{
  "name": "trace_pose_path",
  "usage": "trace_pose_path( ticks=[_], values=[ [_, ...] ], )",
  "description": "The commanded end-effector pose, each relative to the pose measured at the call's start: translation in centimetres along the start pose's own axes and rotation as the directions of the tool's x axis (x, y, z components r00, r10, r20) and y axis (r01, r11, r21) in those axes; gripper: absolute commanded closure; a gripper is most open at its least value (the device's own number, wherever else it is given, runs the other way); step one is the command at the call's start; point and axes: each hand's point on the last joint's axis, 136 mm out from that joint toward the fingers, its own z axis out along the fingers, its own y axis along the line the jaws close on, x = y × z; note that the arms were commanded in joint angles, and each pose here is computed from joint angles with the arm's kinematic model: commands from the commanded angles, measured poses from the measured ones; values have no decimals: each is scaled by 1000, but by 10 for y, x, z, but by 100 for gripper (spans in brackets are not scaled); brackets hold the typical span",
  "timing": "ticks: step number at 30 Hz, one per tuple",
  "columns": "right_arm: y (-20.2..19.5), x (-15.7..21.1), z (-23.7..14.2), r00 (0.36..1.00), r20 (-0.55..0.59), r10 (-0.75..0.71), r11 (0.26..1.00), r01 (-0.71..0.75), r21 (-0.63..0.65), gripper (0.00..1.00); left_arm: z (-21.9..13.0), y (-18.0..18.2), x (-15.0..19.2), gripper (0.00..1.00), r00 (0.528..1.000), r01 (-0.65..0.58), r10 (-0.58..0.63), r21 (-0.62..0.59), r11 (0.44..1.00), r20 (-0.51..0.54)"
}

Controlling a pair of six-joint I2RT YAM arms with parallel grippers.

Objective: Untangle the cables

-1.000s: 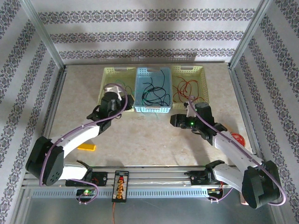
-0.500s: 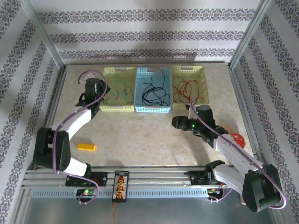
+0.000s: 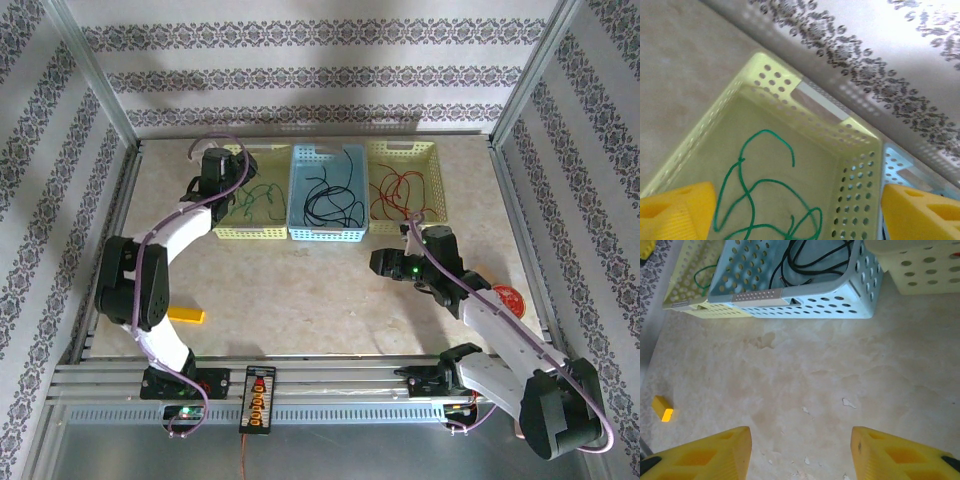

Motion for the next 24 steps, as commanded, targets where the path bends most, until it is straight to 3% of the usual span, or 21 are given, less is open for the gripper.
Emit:
trace_pose_path(
  ticks=[1, 5, 8, 10, 11, 13, 14, 16, 18, 21, 24],
  values=[
    [-17, -5, -6, 998, 52, 18, 997, -22, 79, 45, -50, -17, -26, 12, 987, -121, 119, 17, 992, 105],
    [-42, -26, -23, 984, 180, -18, 976, -21, 216, 41, -101, 27, -22, 4, 968, -185, 202, -116, 976, 148],
    [-52, -55, -47, 938, 303, -169, 936, 57, 347, 24, -151, 80, -21, 1, 941, -223, 280, -276, 935, 188],
    [-58, -79, -69, 864, 394, -313, 880, 109, 462, 15, -182, 119, -17, 1, 914, -261, 361, -414, 872, 183],
    [-64, -88, -80, 825, 431, -366, 846, 102, 524, 3, -197, 137, -17, 1, 903, -258, 387, -484, 836, 186],
    [-78, -105, -103, 734, 483, -478, 754, 62, 653, 2, -227, 173, -16, 1, 879, -243, 438, -610, 755, 191],
    [-91, -102, -104, 719, 477, -506, 716, 41, 697, 2, -235, 185, -13, 1, 870, -237, 455, -647, 724, 191],
    [-115, -99, -102, 747, 426, -511, 642, 2, 767, 2, -241, 199, -8, 1, 835, -240, 504, -678, 695, 221],
    [-131, -95, -90, 784, 383, -489, 611, -6, 792, 2, -235, 205, 0, 1, 822, -211, 498, -664, 717, 276],
    [-145, -94, -75, 762, 399, -511, 600, -16, 800, 2, -214, 213, 19, 1, 817, -203, 484, -628, 751, 315],
    [-146, -101, -62, 752, 377, -542, 599, 31, 800, 2, -193, 218, 28, 1, 832, -229, 489, -641, 733, 262]
  ],
)
